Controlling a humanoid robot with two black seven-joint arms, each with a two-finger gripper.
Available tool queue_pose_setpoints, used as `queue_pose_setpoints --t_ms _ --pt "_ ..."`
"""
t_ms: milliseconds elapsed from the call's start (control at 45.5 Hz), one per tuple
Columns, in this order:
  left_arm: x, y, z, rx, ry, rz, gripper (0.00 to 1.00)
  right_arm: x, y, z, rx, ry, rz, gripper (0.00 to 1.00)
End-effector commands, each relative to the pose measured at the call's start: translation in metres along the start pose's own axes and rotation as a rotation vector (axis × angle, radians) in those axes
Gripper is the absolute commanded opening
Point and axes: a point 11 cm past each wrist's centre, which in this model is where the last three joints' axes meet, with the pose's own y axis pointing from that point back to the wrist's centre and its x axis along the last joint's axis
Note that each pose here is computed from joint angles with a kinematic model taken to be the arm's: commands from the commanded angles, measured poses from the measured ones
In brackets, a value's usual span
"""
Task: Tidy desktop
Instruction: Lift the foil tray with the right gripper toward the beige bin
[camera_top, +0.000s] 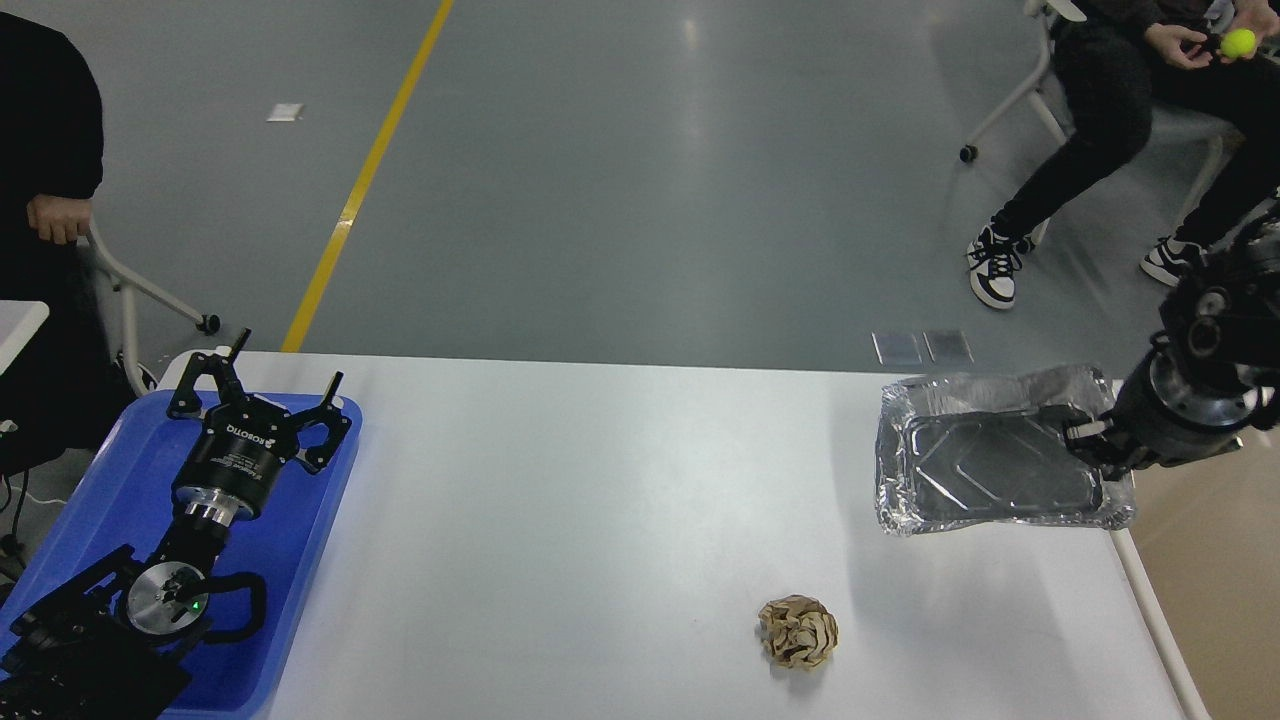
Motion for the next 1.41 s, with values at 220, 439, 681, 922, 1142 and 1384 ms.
queue_pose_setpoints --t_ms 220,439,681,922,1142,1384 --pt "0.000 0.000 0.001 0.000 -0.001 0.000 0.99 0.025 0.105 -0.008 0.023 0.106 0.011 0.00" --pt "0.000 0.000 0.000 -0.001 0.000 0.000 0.99 0.042 0.154 -0.016 0.049 0.125 0.106 0.00" --pt "0.000 0.000 0.000 0.001 0.000 0.000 0.99 0.046 0.172 -0.021 0.062 0.134 0.145 0.00" --pt "0.000 0.000 0.000 0.001 0.000 0.000 0.99 0.044 0.171 -0.022 0.064 0.138 0.141 0.00" --pt "0.000 0.000 0.000 -0.001 0.000 0.000 0.99 0.043 0.170 -0.020 0.060 0.138 0.137 0.00" --pt "0.000 0.000 0.001 -0.001 -0.001 0.000 0.99 0.037 0.158 0.003 0.030 0.087 0.107 0.00"
